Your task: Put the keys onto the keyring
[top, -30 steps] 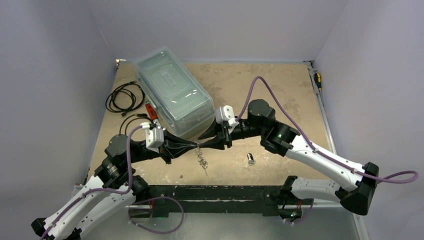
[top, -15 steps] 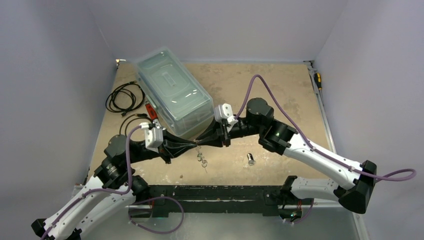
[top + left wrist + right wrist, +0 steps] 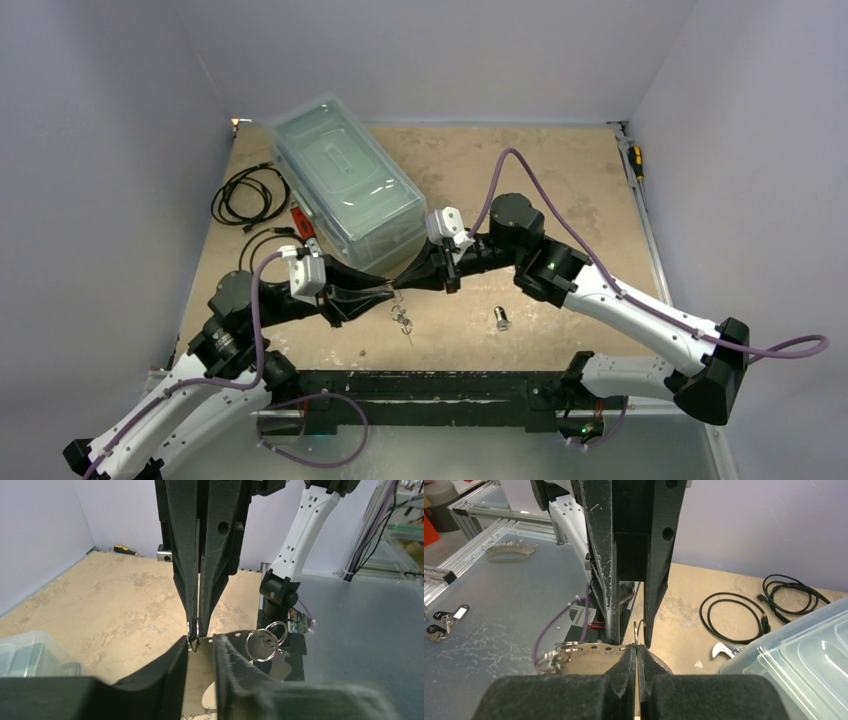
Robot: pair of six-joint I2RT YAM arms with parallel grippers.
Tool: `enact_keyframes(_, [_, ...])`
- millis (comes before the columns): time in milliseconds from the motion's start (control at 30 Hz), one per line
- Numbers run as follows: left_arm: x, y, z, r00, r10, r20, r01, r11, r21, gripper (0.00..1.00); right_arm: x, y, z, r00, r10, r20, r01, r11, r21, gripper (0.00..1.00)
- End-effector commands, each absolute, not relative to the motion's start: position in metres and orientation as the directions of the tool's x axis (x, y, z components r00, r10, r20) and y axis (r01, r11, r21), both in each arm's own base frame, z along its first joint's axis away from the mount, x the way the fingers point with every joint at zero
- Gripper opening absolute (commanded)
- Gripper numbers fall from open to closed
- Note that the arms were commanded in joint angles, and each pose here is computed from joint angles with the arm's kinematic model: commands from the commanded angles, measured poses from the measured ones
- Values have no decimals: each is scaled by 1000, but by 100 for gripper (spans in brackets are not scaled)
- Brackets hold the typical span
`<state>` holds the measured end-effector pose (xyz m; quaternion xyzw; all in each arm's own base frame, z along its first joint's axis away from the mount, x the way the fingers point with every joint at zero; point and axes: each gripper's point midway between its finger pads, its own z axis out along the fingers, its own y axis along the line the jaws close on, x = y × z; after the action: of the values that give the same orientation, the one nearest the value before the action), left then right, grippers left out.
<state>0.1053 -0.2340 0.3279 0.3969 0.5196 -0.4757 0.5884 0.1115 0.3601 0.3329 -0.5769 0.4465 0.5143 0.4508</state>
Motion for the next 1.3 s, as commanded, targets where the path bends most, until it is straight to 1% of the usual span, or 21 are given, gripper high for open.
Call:
enact_keyframes(0, [111,-232,344,45,-171,-984,964,266,-2,34,115,360,354,144,0,-990,-977,-159,-142,0])
enact_keyframes(33, [112,-231,344,44,-171,-984,961,277,-6,41,114,359,355,151,-1,-988,-976,-157,-149,0])
enact_keyframes(67, [113,-230,344,44,-173,-984,958,286,-8,51,116,357,355,153,-2,-988,-978,-142,-151,0])
enact_keyframes(100, [115,-229,344,44,-174,-984,955,296,-9,55,120,356,355,154,-7,-988,-982,-111,-153,0])
enact_keyframes(200, [115,-226,348,56,-183,-981,949,314,-4,67,129,351,354,155,-21,-988,-987,-40,-154,0])
enact_keyframes(267, [116,-224,347,56,-178,-982,945,326,-5,70,137,346,351,156,-47,-987,-988,12,-156,0])
enact_keyframes(467, [122,-216,348,49,-188,-981,923,384,-28,72,179,327,350,154,-84,-984,-943,286,-172,0])
enact_keyframes(567, [134,-213,348,5,-207,-978,892,442,-89,72,201,313,351,127,-93,-987,-897,415,-155,0])
enact_keyframes(667, [143,-214,345,-60,-224,-973,868,469,-162,72,227,295,352,79,-90,-993,-841,528,-115,0])
enact_keyframes(733, [152,-215,338,-105,-231,-967,840,500,-210,72,239,282,354,54,-75,-996,-810,580,-87,0])
enact_keyframes(867, [171,-219,325,-185,-218,-958,782,557,-278,73,256,257,360,52,-56,-997,-741,667,-76,0])
enact_keyframes(1000, [186,-234,307,-293,-224,-929,737,567,-369,73,277,227,363,18,-62,-998,-614,787,-60,0])
enact_keyframes(1100, [194,-247,287,-375,-195,-906,710,569,-416,72,288,208,364,-18,-57,-998,-545,837,-38,0])
enact_keyframes(1267, [189,-271,272,-411,-159,-898,722,544,-427,69,300,179,368,-45,-42,-998,-464,886,-16,0])
